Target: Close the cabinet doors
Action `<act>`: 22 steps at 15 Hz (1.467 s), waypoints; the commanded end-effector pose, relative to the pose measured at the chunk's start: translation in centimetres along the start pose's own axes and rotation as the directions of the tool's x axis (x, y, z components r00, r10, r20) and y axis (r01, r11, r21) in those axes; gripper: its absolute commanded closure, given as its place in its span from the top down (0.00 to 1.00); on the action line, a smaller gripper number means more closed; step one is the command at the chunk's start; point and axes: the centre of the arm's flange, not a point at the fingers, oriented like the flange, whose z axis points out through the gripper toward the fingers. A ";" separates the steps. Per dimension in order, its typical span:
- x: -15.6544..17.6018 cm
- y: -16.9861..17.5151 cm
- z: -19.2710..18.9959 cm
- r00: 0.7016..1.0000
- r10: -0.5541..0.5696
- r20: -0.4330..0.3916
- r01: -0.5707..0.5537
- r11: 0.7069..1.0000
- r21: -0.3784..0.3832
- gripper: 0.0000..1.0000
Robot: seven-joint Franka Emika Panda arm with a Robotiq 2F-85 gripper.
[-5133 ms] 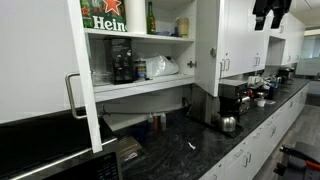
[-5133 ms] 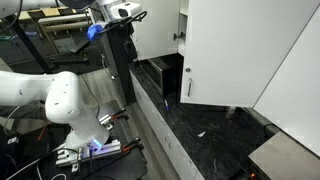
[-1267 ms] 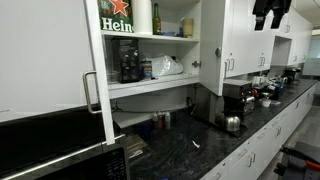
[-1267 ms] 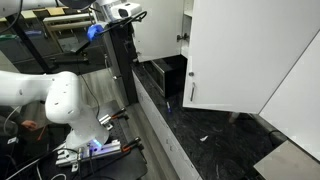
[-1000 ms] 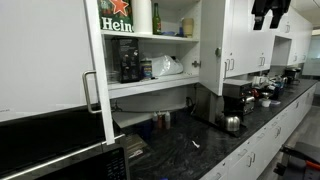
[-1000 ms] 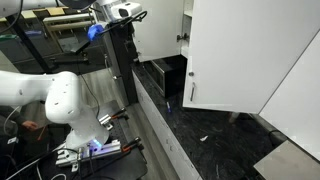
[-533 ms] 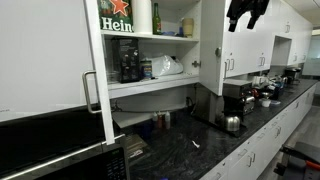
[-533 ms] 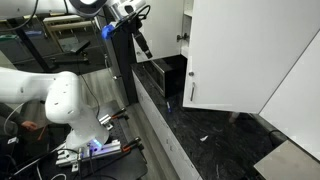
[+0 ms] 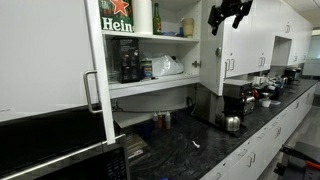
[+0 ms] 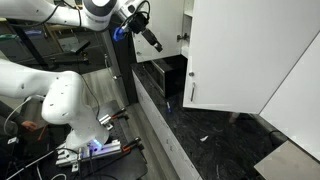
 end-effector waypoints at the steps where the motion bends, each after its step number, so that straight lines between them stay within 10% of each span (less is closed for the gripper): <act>1: 0.2 0.5 0.2 1.000 0.016 -0.004 -0.017 0.995 -0.096 1.00; 14: 3.7 8.6 4.0 0.982 0.189 -0.007 -0.187 0.966 -0.178 1.00; 22: 6.3 7.5 7.6 0.975 0.220 0.003 -0.216 0.960 -0.179 1.00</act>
